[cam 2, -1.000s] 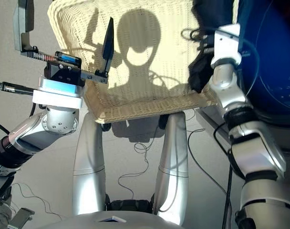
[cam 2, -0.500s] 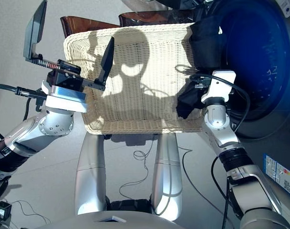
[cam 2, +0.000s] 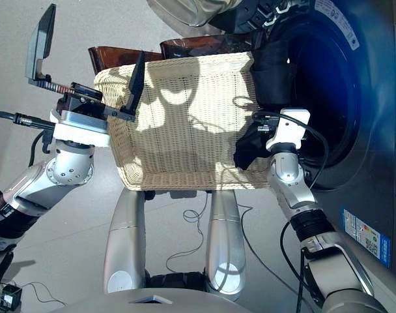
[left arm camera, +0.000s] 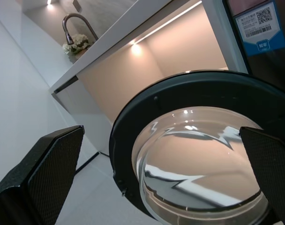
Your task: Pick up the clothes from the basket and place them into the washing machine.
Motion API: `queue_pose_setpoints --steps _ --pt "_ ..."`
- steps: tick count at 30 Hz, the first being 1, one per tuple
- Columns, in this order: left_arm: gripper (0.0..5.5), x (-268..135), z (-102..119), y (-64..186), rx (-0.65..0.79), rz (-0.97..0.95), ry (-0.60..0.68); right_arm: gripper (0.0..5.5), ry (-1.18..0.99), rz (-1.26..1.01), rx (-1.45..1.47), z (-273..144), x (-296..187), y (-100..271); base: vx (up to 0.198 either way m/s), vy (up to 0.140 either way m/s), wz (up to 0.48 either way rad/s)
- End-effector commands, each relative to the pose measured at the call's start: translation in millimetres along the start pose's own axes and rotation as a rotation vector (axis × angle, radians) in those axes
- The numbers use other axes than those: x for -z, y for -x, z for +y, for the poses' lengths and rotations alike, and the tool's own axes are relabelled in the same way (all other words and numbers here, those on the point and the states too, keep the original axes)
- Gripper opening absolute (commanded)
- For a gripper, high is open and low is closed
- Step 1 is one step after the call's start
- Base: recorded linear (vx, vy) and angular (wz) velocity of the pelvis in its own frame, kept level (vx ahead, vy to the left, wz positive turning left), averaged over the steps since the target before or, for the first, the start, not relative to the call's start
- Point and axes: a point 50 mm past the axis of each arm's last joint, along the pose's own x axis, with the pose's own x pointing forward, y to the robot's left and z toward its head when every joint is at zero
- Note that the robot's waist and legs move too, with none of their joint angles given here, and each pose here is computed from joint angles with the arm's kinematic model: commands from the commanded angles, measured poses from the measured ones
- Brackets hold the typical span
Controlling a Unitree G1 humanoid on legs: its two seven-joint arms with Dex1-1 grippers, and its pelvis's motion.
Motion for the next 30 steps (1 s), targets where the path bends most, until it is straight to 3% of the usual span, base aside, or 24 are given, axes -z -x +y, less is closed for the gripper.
queue_pose_setpoints --steps 1,12,30 --pt "5.50 -22 6 -4 -0.077 -0.099 0.099 0.00 0.020 -0.191 -0.002 0 -39 -16 0.000 0.000 0.000" --pt "5.50 -22 7 -2 -0.100 -0.090 0.105 0.00 -0.068 -0.269 -0.075 12 -55 -14 0.000 0.000 0.000" --pt "5.50 -22 7 2 -0.102 -0.074 0.115 0.00 0.020 -0.250 -0.133 25 -52 -19 0.000 0.000 0.000"
